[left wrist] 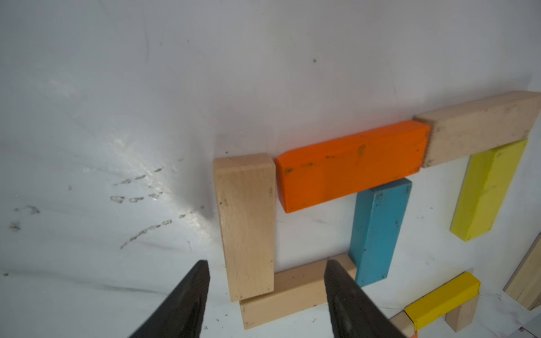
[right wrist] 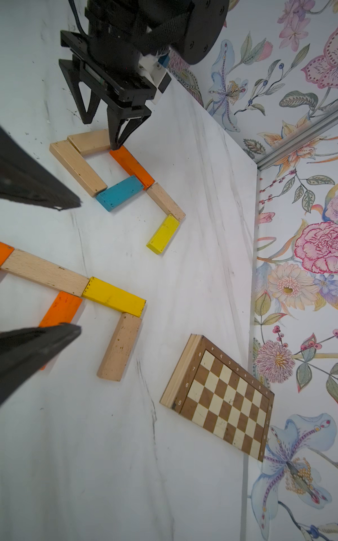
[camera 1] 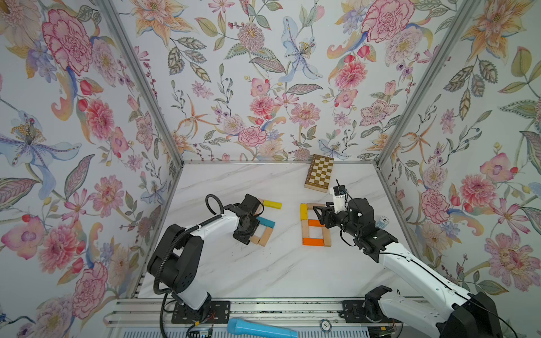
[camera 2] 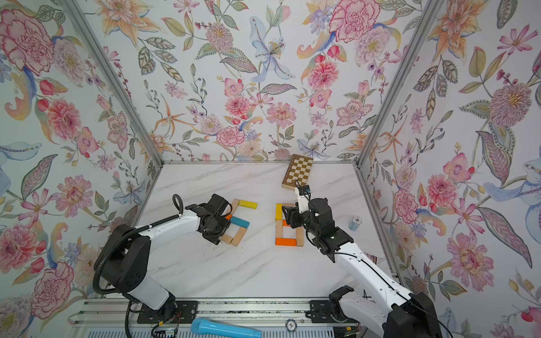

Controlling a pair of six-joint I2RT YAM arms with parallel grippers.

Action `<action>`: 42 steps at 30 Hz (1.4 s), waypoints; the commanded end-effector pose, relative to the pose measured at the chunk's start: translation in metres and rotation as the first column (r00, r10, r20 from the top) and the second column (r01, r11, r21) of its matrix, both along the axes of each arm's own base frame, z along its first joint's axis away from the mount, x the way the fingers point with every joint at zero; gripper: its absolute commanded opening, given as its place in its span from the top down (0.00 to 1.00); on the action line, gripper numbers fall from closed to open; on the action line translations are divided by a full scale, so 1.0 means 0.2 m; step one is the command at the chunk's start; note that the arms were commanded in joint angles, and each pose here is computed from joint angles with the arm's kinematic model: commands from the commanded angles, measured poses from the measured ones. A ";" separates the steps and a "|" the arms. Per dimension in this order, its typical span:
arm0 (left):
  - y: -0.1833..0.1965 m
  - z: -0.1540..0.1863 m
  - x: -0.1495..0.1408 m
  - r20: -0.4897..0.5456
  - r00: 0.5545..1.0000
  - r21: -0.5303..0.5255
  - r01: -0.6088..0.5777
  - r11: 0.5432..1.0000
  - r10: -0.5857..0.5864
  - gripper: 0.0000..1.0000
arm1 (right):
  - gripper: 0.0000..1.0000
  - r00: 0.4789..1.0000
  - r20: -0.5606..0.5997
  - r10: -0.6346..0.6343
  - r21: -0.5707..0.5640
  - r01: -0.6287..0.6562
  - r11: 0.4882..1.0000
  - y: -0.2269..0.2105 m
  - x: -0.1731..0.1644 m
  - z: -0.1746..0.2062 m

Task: Assemble the number 6 with building blocks
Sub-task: Assemble the building block at the center of the board, then reset both arms

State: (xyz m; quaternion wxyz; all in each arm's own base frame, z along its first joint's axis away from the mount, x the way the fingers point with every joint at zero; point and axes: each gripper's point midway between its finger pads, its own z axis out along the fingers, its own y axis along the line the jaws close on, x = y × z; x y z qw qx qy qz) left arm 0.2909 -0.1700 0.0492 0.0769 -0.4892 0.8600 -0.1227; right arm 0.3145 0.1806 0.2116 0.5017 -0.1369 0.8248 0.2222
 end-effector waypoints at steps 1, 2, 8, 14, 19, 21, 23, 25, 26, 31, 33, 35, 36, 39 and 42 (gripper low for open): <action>0.00 0.09 0.00 0.033 0.999 0.008 0.028 1.000 -0.028 0.28 | 0.36 1.000 0.004 0.011 0.023 -0.012 1.000 0.02 0.01 0.02; -0.01 0.16 0.00 0.069 0.997 -0.008 0.036 0.999 -0.035 0.27 | 0.36 1.000 0.006 0.013 0.024 -0.013 1.000 0.02 0.01 0.02; 0.06 0.31 0.04 0.180 0.974 0.032 0.136 0.990 -0.139 0.20 | 0.36 1.000 -0.009 0.016 0.028 -0.016 0.999 0.05 0.01 0.03; 0.17 0.37 0.14 0.282 0.920 0.081 0.261 0.962 -0.273 0.03 | 0.27 1.000 -0.009 0.003 0.033 -0.003 0.999 0.09 0.00 0.05; 0.29 0.49 0.24 0.385 0.808 0.207 0.394 0.895 -0.445 0.01 | 0.11 0.997 0.011 -0.077 0.010 0.077 0.997 0.03 0.04 0.06; 0.38 0.55 0.28 0.417 0.776 0.277 0.388 0.879 -0.474 0.01 | 0.04 0.990 0.026 -0.142 -0.013 0.143 0.990 -0.04 0.08 0.07; 0.45 0.63 0.34 0.458 0.717 0.345 0.401 0.849 -0.525 0.01 | 0.01 0.977 0.037 -0.210 -0.028 0.211 0.977 -0.13 0.13 0.08; 0.53 0.72 0.39 0.455 0.678 0.431 0.401 0.809 -0.578 0.01 | 0.01 0.956 0.041 -0.290 -0.045 0.291 0.956 -0.27 0.18 0.08; 0.58 0.76 0.42 0.437 0.664 0.492 0.389 0.779 -0.607 0.01 | 0.01 0.947 0.034 -0.319 -0.051 0.320 0.946 -0.32 0.20 0.08; 0.71 0.91 0.51 0.344 0.535 0.772 0.307 0.557 -0.771 0.01 | 0.01 0.876 0.064 -0.478 -0.099 0.482 0.871 -0.65 0.25 0.04; 0.77 0.88 0.51 0.310 0.508 0.837 0.256 0.485 -0.804 0.01 | 0.01 0.847 0.108 -0.521 -0.123 0.531 0.838 -0.77 0.23 0.00; 0.79 0.85 0.51 0.326 0.471 0.840 0.254 0.479 -0.820 0.01 | 0.01 0.818 0.123 -0.563 -0.121 0.575 0.809 -0.87 0.21 -0.05; 0.81 0.79 0.49 0.333 0.457 0.838 0.258 0.481 -0.825 0.01 | 0.01 0.802 0.133 -0.583 -0.119 0.596 0.794 -0.92 0.20 -0.07; 0.92 0.66 0.45 0.326 0.493 0.870 0.178 0.461 -0.806 0.01 | 0.01 0.765 0.183 -0.618 -0.138 0.642 0.754 -1.01 0.15 -0.16; 1.06 0.56 0.38 0.390 0.526 0.873 0.051 0.486 -0.755 0.01 | 0.01 0.739 0.188 -0.647 -0.137 0.672 0.728 -1.10 0.12 -0.26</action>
